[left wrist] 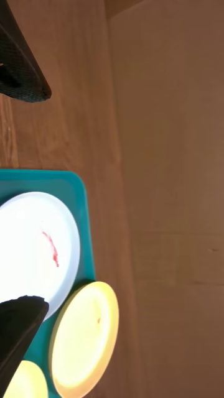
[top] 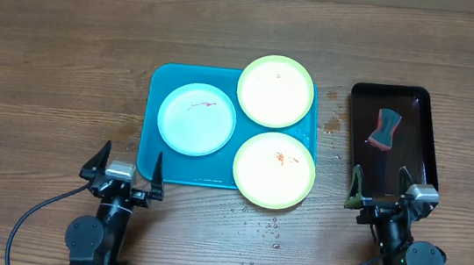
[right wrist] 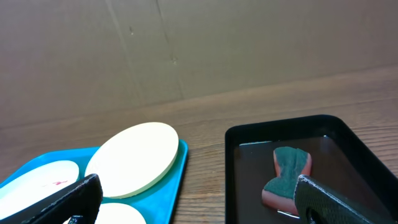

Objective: Clean dirty plates on tray and stack at the side

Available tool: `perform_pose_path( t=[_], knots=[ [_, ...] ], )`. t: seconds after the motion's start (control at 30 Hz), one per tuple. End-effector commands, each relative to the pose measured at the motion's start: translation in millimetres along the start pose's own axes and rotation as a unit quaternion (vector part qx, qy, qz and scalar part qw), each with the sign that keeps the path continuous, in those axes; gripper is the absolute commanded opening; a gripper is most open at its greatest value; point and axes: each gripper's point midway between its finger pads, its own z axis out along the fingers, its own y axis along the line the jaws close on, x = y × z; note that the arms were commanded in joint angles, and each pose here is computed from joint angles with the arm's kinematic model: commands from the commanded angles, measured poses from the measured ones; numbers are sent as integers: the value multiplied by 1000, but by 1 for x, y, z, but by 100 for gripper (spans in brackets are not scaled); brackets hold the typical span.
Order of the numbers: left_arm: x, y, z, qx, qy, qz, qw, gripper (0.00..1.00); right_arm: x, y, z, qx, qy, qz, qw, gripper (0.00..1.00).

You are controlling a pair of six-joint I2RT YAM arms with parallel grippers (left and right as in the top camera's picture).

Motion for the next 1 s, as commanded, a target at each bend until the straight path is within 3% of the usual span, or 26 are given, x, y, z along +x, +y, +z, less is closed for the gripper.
perform_pose_path(
  t=[0.0,0.43,0.63,0.97],
  knots=[
    [-23,-2,-2,6,-15,-3,1000,100,-24,7,-5,-9,-27,-3,1000,100],
    [-60,6,30,12,47,-15,999,100,-39,11,-11,-9,-29,-4,1000,100],
    [-80,-1,54,51,70,-23,996,100,-43,12,-13,-7,-20,-3,1000,100],
    [-75,-1,78,68,134,-42,988,100,-59,15,-6,4,30,1,1000,100]
  ],
)
